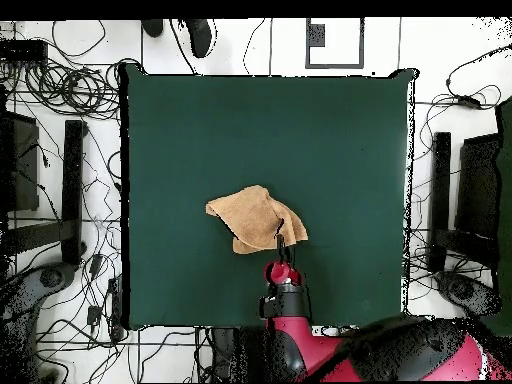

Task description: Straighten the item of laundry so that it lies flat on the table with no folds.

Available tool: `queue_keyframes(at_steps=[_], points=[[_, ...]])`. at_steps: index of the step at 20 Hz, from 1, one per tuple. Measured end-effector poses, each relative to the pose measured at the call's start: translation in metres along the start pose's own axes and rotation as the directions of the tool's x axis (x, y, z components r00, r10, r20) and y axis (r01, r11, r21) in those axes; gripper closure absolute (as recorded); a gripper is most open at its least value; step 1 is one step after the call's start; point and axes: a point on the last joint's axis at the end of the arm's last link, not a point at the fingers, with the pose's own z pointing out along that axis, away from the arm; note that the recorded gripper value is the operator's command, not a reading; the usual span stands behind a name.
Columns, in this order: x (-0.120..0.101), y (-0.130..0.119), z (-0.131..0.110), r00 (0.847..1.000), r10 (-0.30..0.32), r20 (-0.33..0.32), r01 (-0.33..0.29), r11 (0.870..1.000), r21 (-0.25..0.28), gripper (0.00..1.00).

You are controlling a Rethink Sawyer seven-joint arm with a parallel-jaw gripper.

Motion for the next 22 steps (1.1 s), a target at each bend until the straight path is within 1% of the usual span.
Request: queue_keyframes(at_steps=[3,12,16,22], points=[[0.001,0.007,0.003,1.0,0.001,-0.004,-0.001,1.0,-0.025,0.0],[0.003,0.01,0.005,1.0,0.003,-0.007,-0.003,0.999,-0.044,0.0],[0.003,0.012,0.01,1.0,0.0,-0.008,0.0,0.998,-0.064,0.0],[0.003,0.009,0.016,1.0,-0.007,-0.008,0.006,0.997,-0.076,0.0]])
